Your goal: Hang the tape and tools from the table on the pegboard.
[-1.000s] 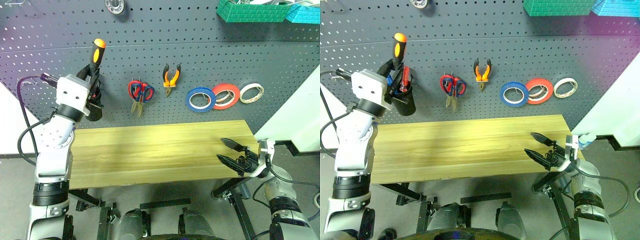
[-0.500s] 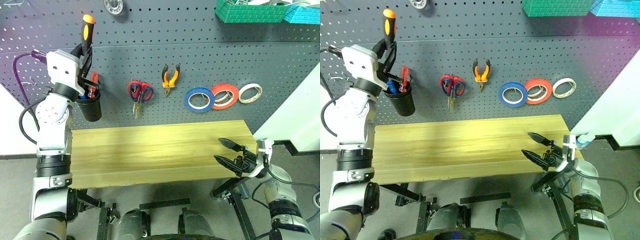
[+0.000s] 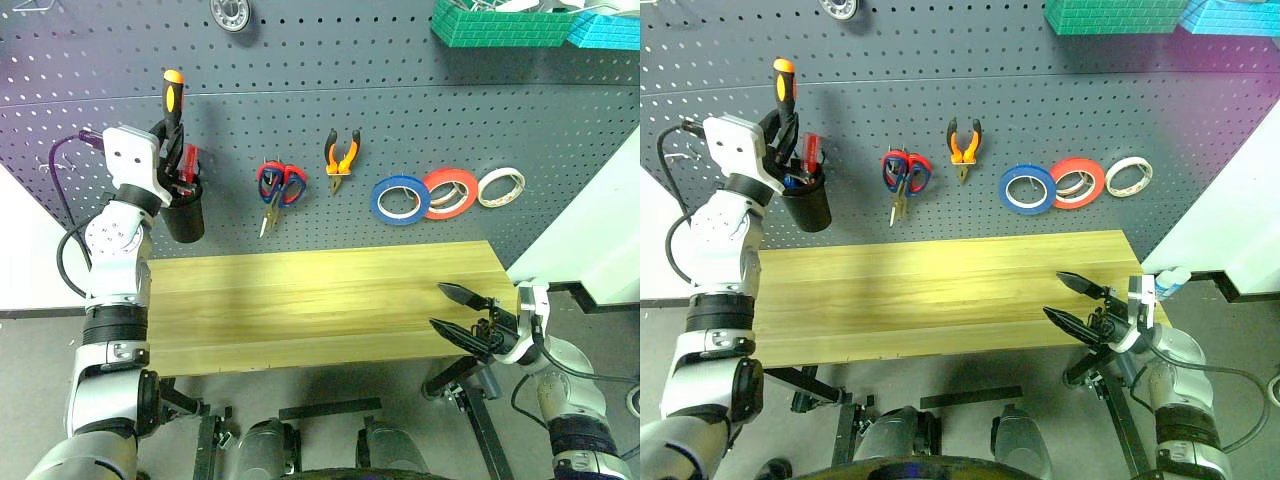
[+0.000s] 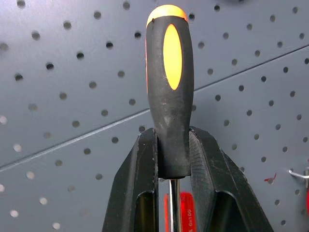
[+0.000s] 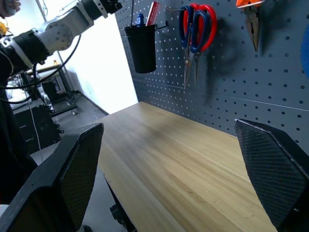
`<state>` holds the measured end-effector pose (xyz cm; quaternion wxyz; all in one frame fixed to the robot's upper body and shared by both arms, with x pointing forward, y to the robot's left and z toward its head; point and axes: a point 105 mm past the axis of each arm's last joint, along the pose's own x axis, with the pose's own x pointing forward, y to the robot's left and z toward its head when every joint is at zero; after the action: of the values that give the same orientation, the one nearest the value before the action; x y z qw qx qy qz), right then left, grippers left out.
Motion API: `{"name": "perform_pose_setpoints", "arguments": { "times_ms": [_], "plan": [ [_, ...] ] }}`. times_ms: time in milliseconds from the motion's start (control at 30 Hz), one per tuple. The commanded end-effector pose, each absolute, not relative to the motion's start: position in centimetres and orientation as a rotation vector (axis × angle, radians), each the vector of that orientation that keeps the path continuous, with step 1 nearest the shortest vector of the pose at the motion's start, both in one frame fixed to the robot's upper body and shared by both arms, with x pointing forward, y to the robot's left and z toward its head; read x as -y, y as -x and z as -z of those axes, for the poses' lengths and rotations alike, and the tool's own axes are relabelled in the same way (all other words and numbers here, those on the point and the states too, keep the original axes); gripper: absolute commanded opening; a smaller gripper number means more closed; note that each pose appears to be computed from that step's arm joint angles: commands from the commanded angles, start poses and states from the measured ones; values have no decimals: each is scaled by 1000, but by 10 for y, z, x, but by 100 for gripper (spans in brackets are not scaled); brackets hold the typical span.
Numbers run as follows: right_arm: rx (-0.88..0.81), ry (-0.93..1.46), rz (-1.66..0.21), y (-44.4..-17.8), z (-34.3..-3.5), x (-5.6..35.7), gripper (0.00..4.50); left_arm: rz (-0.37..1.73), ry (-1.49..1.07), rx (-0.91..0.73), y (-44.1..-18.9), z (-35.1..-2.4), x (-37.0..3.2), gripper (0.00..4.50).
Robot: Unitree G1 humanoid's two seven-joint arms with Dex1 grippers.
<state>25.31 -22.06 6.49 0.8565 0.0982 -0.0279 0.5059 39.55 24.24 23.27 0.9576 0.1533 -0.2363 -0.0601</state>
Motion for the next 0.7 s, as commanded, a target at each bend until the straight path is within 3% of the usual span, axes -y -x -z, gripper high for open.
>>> {"name": "perform_pose_setpoints", "arguments": {
  "times_ms": [33, 400, 700],
  "plan": [
    [95, -172, -1056, -254, -80, 226, 450, 73, -286, 542, -392, -244, -252, 53],
    [79, -176, -1057, -252, -78, 231, 450, -9, -248, 447, -394, -206, -273, 53],
    [83, -178, -1063, -253, -73, 234, 450, 3, -209, 461, -389, -201, -271, 343]
  ]
}}
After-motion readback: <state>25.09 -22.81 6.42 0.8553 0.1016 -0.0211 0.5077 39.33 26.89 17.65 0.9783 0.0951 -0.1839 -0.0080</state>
